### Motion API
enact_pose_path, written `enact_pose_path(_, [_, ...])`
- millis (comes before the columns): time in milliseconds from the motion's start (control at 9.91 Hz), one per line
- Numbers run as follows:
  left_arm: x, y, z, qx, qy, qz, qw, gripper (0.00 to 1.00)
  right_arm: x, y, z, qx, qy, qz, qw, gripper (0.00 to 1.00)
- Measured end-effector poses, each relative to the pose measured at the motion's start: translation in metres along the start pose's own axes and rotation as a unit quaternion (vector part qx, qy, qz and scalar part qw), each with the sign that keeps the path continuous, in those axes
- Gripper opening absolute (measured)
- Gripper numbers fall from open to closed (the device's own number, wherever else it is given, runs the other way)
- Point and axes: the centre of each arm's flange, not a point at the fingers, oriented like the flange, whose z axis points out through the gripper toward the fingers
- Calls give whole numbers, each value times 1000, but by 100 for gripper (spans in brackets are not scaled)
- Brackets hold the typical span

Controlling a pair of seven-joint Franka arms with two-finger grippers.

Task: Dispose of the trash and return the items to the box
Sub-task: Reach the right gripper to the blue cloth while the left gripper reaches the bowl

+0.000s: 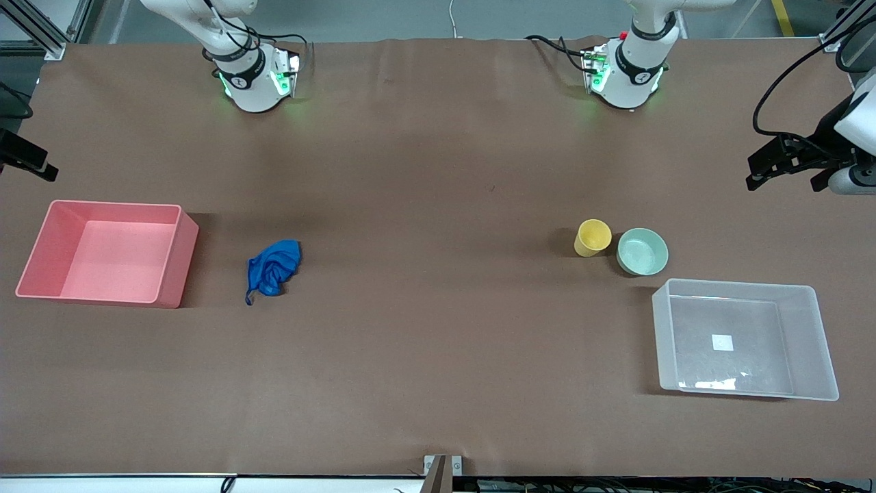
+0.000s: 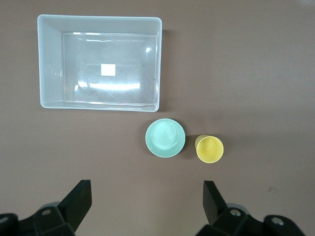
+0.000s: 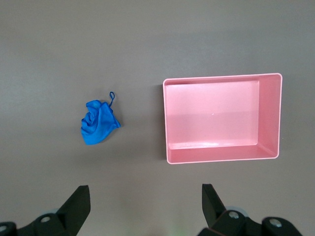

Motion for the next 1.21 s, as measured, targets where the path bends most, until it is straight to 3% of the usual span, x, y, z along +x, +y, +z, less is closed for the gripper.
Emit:
enact_pose_path(505, [0,-13,0,0,0,-11,1000,99,0,-3,0,0,-1,-3,1000,100])
enact_pose_path(807, [1,-21,37,0,-7,-17,1000,98,10,-69,27,-3,-4,7,1000,100])
enact_pose_path(1211, [-22,-20,182,0,-27,-17,1000,97,46,-154,242,-2,7,33,999,100])
